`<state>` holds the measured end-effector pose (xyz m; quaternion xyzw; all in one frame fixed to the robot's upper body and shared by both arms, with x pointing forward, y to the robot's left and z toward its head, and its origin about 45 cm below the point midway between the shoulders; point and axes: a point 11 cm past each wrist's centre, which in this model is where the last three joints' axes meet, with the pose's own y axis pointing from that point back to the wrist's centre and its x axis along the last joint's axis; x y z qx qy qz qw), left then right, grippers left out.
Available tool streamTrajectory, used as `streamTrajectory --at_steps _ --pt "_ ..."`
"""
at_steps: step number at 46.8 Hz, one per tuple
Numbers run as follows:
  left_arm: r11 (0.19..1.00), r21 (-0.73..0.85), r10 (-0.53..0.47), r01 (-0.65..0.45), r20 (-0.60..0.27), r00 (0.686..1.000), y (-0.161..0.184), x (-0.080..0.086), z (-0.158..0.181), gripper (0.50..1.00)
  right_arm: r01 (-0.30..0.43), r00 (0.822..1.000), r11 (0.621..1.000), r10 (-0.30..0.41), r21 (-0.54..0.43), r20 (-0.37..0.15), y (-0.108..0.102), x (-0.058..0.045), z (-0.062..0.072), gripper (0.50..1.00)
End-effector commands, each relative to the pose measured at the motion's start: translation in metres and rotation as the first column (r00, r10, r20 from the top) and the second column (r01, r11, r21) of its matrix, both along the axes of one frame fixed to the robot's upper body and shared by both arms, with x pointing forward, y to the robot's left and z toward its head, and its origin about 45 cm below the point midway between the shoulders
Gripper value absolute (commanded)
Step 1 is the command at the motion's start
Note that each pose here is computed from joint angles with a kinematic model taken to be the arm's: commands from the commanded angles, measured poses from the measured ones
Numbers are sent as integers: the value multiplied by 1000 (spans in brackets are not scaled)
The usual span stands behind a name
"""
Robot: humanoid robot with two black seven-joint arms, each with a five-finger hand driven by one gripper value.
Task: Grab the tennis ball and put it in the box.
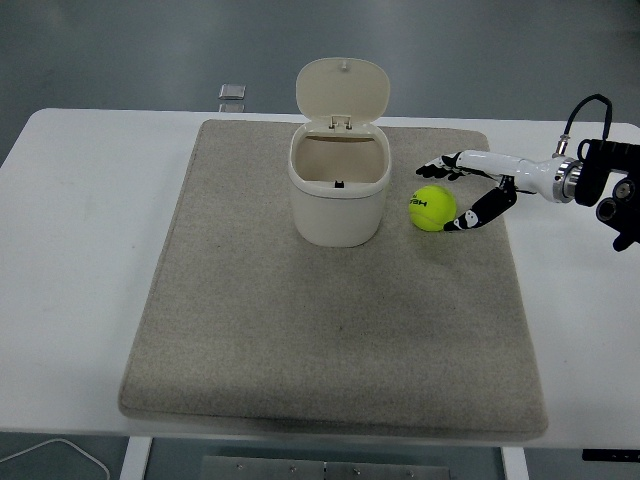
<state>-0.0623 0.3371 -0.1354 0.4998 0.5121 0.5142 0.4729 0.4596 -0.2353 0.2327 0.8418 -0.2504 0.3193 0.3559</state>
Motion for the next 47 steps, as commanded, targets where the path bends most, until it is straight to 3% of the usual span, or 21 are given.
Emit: streamTrajectory --at_steps 1,9,24,28,36,47 --pt "1000 0 0 0 0 1000 0 0 0 996 1 1000 1000 -1 5 -1 4 -1 -7 913" --pt "1000 0 0 0 0 1000 0 0 0 996 -4 1000 1000 4 16 -11 12 -4 -14 913" --pt "1000 0 1 -1 0 1000 0 0 0 996 32 999 1000 -32 -1 4 1 1 -17 899" --pt "1000 0 0 0 0 1000 0 0 0 996 34 999 999 -34 -1 3 0 0 -18 879" --pt "1000 0 1 -1 0 1000 0 0 0 996 32 999 999 -32 1 3 1 0 -18 783" --pt "1000 1 0 0 0 1000 0 0 0 996 20 1000 1000 -20 16 -2 10 0 -17 778"
